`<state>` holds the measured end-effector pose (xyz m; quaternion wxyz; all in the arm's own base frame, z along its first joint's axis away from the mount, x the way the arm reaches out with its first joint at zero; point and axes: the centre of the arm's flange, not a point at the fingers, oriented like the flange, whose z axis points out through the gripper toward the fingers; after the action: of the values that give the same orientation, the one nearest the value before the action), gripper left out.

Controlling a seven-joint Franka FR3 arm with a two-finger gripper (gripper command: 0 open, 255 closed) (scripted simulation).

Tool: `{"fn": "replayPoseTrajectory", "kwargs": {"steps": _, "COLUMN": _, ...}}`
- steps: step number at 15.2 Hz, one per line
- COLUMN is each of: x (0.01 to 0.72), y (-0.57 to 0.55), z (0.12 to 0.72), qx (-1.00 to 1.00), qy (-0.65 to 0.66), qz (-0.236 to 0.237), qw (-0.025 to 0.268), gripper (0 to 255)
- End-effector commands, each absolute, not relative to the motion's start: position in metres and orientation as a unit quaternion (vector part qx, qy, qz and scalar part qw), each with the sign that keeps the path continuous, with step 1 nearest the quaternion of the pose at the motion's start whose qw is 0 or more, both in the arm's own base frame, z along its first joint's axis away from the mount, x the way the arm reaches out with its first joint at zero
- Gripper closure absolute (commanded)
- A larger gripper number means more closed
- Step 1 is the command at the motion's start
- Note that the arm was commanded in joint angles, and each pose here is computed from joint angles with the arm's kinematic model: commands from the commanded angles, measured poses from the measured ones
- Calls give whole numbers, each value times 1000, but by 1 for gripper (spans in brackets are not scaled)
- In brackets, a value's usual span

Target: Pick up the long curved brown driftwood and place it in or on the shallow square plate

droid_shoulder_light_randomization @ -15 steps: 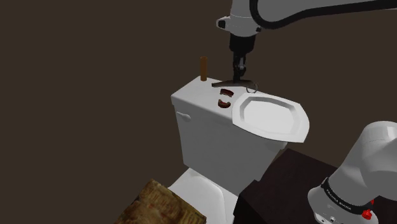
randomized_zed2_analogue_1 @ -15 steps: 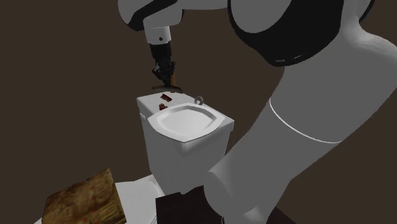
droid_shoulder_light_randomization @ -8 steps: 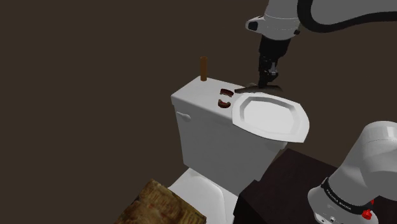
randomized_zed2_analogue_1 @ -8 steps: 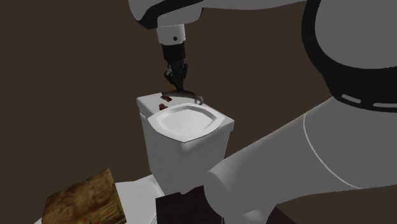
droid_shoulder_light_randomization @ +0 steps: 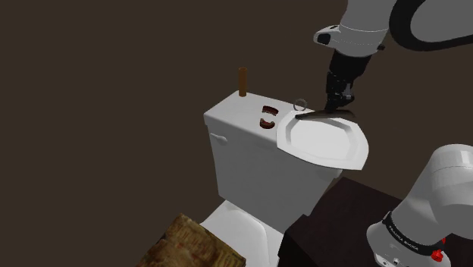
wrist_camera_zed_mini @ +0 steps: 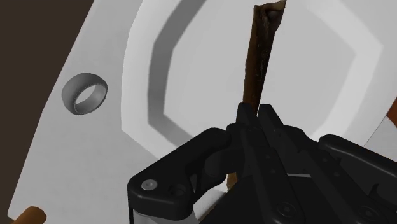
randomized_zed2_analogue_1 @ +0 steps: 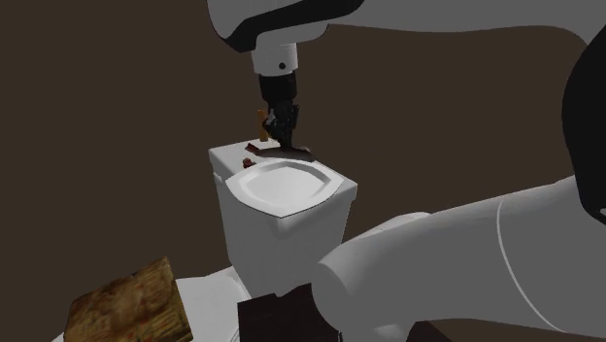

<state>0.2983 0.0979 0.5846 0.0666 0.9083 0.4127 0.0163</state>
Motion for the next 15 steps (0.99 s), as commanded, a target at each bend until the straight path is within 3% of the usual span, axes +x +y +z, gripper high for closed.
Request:
{"fn": "replayPoseTrajectory", "kwargs": {"steps": 1, "x": 297, "y": 98, "z": 573, "qx": 908, "qy": 413, "qz": 16, "qw": 67, "gripper": 255}}
{"fn": "replayPoseTrajectory", "kwargs": {"steps": 15, "x": 297, "y": 98, "z": 518, "qx": 908, "qy": 413, "qz": 16, "qw": 67, "gripper": 255}}
